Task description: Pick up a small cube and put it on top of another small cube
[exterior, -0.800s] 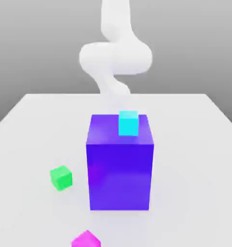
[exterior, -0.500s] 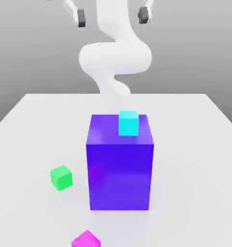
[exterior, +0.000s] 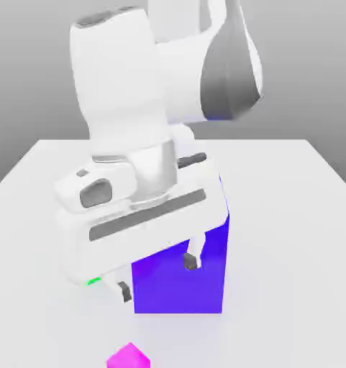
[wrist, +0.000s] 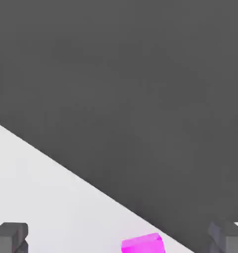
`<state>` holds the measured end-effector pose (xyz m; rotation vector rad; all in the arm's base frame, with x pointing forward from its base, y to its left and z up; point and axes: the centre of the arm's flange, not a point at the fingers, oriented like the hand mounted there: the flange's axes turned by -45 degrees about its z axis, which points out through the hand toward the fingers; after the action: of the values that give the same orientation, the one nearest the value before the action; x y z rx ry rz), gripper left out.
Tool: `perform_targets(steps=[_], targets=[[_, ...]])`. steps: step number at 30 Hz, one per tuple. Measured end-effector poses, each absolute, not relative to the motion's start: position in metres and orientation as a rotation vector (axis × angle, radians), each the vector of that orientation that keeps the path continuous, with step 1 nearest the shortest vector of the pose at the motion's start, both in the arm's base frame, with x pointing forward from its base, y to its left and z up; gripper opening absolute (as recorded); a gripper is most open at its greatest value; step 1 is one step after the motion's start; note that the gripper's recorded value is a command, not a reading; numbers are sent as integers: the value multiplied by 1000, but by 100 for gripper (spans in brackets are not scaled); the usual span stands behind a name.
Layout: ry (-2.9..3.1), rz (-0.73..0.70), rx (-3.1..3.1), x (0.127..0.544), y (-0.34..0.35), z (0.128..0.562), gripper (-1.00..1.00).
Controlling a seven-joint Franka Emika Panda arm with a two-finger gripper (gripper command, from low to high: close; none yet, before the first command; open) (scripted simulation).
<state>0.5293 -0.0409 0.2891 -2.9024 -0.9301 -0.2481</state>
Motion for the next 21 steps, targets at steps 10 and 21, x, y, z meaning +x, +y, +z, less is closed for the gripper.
perform_targets(steps=[10, 21], targets=[[-1200, -4, -2905, 516, -66, 150, 0], [-1202, 1, -2904, 515, -66, 169, -100]])
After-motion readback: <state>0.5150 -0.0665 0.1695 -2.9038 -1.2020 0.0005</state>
